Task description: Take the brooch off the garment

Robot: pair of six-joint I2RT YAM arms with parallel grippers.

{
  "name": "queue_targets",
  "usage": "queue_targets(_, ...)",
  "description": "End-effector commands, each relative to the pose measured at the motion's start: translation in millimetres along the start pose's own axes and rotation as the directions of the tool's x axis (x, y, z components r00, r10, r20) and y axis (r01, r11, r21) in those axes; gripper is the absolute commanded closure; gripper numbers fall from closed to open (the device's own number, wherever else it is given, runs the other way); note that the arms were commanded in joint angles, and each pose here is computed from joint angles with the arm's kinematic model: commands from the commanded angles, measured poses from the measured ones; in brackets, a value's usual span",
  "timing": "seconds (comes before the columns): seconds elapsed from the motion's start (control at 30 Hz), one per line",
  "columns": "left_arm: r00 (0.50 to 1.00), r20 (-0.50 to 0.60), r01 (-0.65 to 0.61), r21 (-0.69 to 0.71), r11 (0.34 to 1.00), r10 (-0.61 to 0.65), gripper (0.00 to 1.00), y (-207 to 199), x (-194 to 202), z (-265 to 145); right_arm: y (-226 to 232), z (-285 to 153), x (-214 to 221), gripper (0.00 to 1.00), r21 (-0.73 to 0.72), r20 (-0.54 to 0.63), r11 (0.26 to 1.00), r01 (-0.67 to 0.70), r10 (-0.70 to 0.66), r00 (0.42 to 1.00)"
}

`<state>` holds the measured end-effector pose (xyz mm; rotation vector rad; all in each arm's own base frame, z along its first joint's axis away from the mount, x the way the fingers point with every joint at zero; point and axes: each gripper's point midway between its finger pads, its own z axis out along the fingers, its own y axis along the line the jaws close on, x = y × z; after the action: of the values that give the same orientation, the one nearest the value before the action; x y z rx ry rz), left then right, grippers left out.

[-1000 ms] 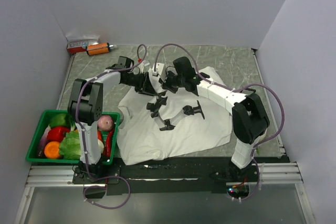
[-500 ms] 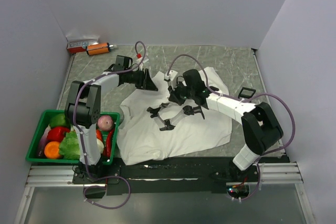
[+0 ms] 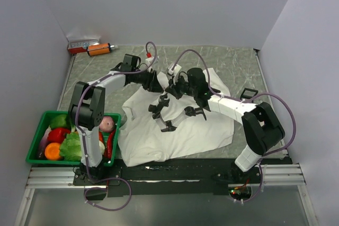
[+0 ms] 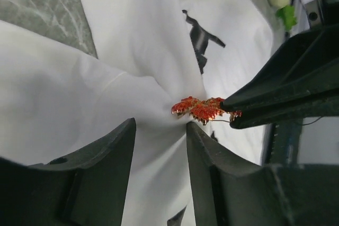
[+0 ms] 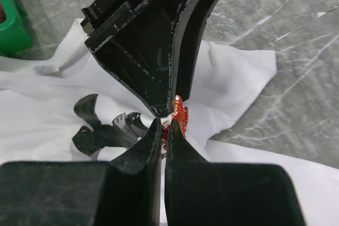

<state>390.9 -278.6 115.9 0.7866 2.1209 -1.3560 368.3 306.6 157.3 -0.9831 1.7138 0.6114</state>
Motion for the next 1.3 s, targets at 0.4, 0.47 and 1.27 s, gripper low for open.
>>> queue_targets(0.4, 0.727, -0.082, -0.684, 0.0, 0.729, 0.682, 0.54, -47, -29, -52, 27, 3, -37, 1.0, -0.343, 0.068, 0.936, -0.075, 0.104, 0.992)
queue_targets(0.47, 0.715, -0.104, -0.694, 0.019, 0.72, 0.692, 0.56, -48, -25, -52, 26, 3, -36, 1.0, -0.353, 0.065, 0.932, -0.082, 0.111, 0.992)
queue_targets(1.27, 0.688, -0.141, -0.7, 0.129, 0.703, 0.712, 0.99, -68, -10, -32, 28, -1, -30, 0.96, -0.359, 0.044, 0.926, -0.117, 0.141, 0.989)
